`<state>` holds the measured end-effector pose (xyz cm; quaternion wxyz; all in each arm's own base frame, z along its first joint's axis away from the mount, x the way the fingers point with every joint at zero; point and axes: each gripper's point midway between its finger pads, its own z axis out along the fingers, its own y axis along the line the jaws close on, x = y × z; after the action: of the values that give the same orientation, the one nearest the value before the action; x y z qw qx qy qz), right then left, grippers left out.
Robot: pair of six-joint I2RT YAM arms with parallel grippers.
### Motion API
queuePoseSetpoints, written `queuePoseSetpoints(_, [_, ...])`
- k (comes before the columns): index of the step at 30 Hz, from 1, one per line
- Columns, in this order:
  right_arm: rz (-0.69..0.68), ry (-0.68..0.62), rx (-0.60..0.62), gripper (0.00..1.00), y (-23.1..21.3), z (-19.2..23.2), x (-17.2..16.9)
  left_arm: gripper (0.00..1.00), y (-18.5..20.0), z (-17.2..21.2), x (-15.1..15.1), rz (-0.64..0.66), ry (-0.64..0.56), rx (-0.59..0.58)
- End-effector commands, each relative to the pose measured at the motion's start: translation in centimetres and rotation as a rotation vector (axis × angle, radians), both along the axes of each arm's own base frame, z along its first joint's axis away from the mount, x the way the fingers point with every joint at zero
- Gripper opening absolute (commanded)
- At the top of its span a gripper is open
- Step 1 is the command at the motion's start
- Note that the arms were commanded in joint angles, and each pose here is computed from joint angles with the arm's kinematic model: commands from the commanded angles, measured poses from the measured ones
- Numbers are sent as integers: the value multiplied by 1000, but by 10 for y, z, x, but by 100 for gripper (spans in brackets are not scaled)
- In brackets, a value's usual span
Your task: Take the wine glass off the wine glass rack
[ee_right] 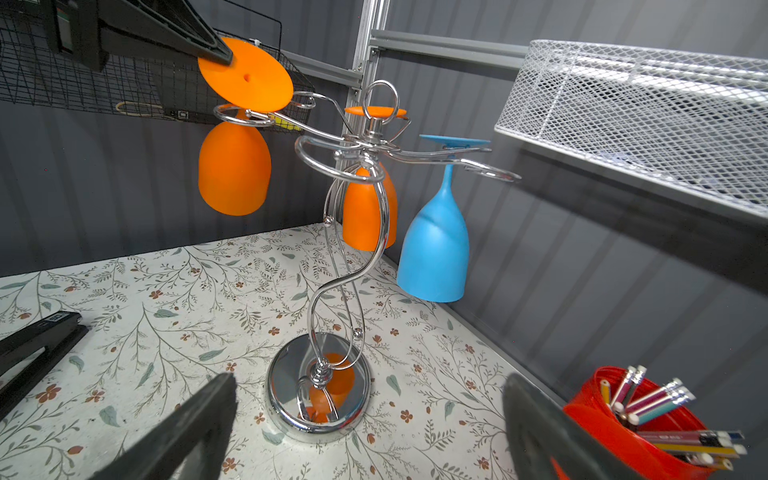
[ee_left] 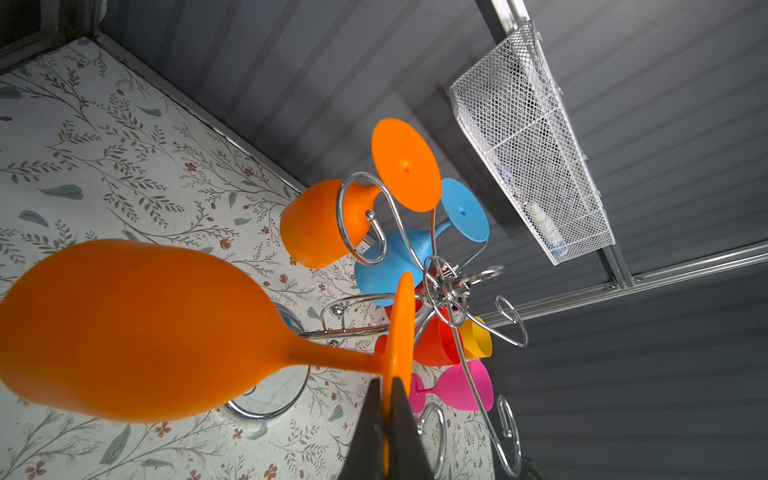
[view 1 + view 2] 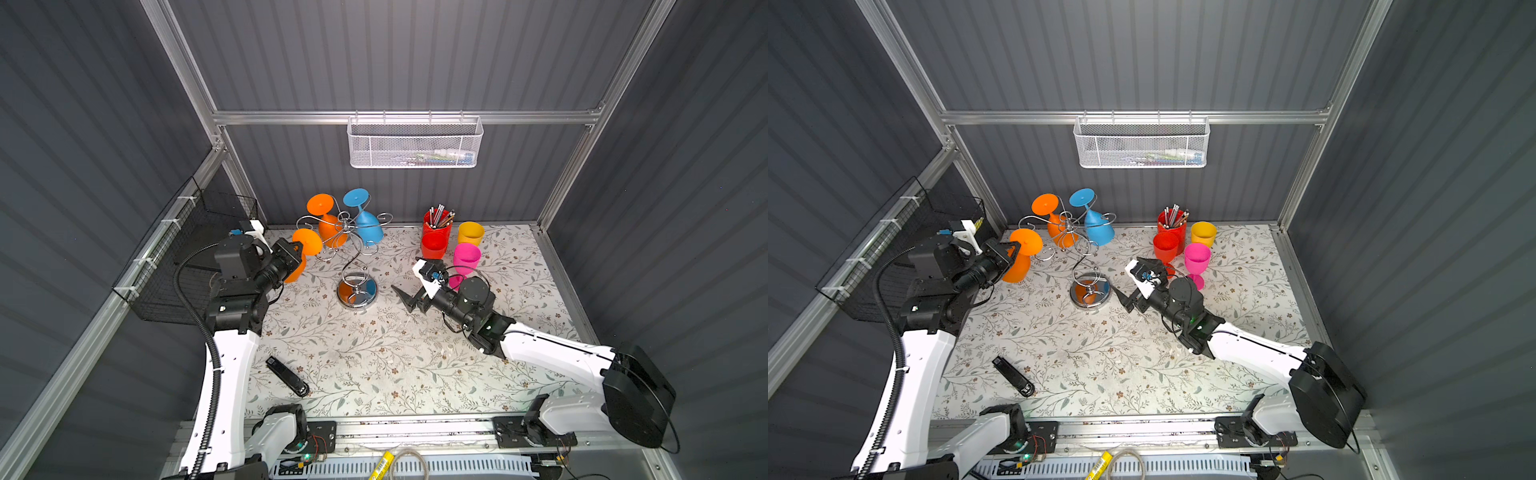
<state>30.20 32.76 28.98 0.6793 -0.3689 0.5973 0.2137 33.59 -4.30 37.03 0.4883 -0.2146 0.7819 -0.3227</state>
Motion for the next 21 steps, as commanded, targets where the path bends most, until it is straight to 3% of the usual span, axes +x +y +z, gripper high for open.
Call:
queuePoseSetpoints(1, [-4,-24,20,99,4,14,3,0,3,9,-8,-6,-7,58])
queuePoseSetpoints(16, [-10,-7,13,99,7,11,8,0,-3,38,-14,-63,-52,116])
queuePoseSetpoints(21, [-28,9,9,99,8,10,12,0,-15,73,-21,-143,-142,142])
